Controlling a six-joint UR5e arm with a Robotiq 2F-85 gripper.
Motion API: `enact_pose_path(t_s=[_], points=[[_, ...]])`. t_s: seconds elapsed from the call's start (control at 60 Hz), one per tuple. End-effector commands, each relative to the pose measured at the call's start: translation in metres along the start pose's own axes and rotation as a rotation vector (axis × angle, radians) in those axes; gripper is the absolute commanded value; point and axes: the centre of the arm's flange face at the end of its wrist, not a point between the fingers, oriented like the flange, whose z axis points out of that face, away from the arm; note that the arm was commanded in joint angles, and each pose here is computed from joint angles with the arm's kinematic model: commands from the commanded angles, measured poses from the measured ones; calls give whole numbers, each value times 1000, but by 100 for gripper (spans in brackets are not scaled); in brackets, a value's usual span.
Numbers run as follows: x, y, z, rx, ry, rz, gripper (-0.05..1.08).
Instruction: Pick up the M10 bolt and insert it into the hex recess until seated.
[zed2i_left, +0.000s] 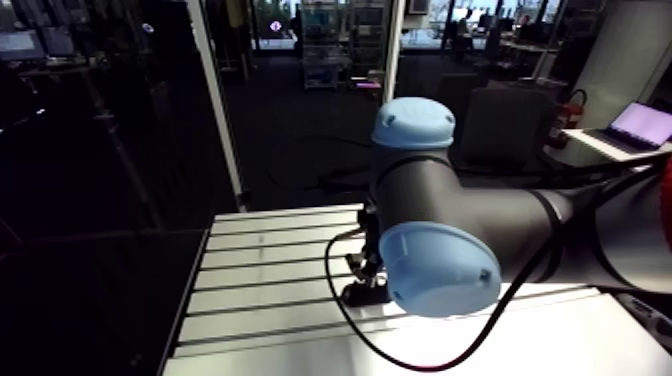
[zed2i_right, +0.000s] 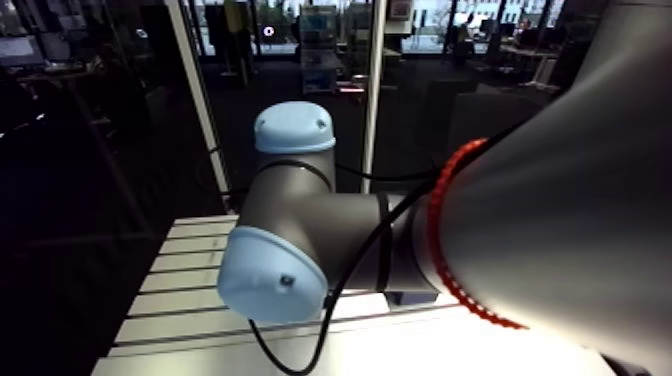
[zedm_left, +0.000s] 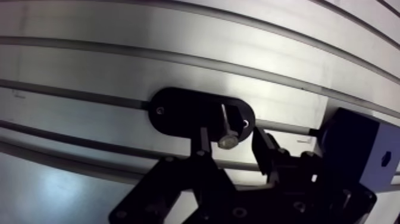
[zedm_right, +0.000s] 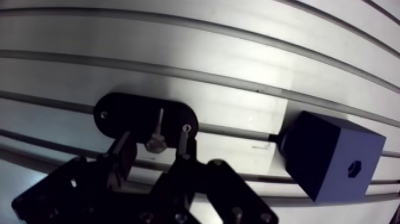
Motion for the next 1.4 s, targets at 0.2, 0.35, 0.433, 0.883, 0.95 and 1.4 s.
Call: enact_pose_path(t_s=[0.2, 0.35, 0.433, 0.883, 0.95, 1.4], points=[[0, 0, 2, 1, -4, 0, 58], [1, 0, 1, 2, -2, 0, 63], [1, 0, 2, 3, -3, 0, 65], [2, 0, 4, 6, -7, 0, 70], [2, 0, 4, 6, -7, 0, 71], [5, 0, -4, 5, 12, -1, 78]])
